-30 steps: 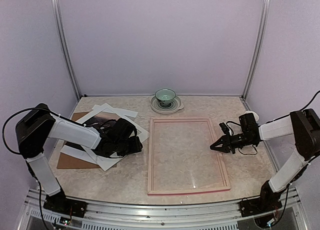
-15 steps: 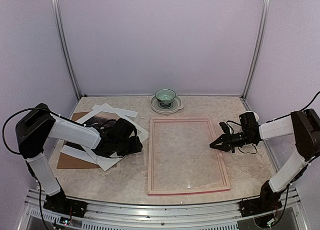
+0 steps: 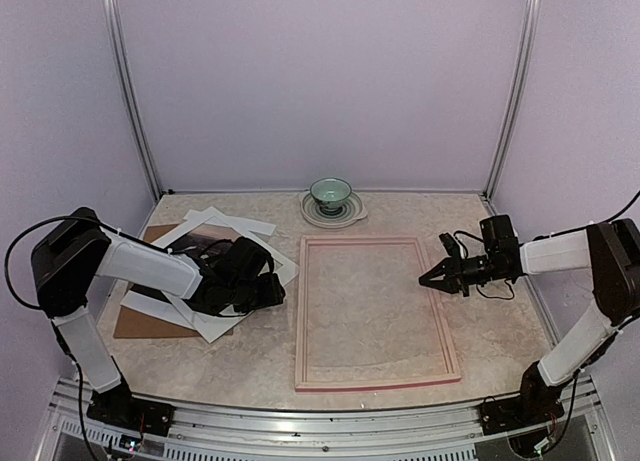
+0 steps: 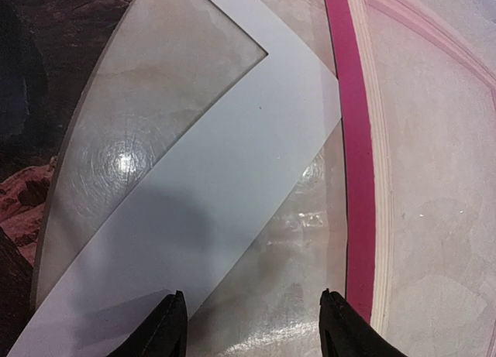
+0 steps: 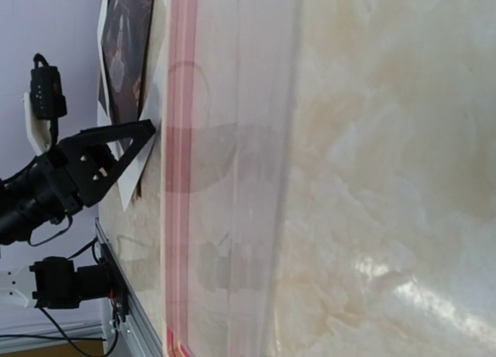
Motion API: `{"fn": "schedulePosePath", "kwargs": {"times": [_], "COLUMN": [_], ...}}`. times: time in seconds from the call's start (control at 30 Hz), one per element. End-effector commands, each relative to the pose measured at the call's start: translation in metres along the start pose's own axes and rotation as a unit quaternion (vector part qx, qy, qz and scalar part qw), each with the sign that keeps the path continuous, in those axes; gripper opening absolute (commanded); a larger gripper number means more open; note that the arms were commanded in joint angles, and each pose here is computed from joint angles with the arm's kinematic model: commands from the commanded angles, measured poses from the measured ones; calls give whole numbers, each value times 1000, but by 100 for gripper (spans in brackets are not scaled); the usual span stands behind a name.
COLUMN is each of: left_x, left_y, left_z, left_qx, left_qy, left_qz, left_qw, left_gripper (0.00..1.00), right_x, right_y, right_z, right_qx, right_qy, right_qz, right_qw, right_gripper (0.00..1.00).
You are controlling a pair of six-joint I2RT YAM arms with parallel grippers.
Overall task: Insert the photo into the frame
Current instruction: Place the glass panel at the frame body.
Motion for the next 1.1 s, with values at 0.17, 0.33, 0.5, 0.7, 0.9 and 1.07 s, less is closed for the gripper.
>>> {"fn": "schedulePosePath", "kwargs": {"times": [0.17,0.33,0.5,0.7,0.9,1.07], "left_x": [-4,-5,-5,-5,-5,-5], "left_y": [-16,-17,-18,-18,-18,-19], "left_z": [8,8,9,9,9,10], "left_qx": [-8,-8,-7,-8,-8,-8], "left_qy": [18,17,18,18,18,19], "left_qz": [32,35,36,36,36,37], "left_qw": [999,999,999,999,999,999], "left_gripper": [58,58,58,58,58,58], "right_x": [9,9,9,9,9,10], "right_y": [-11,-20,-22,-21,-23,-24], "right_z": [3,-4,-6,-7,-8,-7], "right_qx": [15,13,15,15,14,16], "right_qy": [3,-3,-7,-12,-17,-18], "right_qz": [3,8,9,9,10,10], "right_qw": [1000,1000,1000,1000,1000,1000], "right_gripper": [0,0,0,0,0,0]}}
Point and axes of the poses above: each gripper's point midway between its finger pads, its own x axis back along the fingers, its own z axis along the line the jaws close on, y = z × x, the point moved 6 cm from there along x, back along the fingers, and after that the axes turned 3 degrees about -x, right-handed, at the moved point
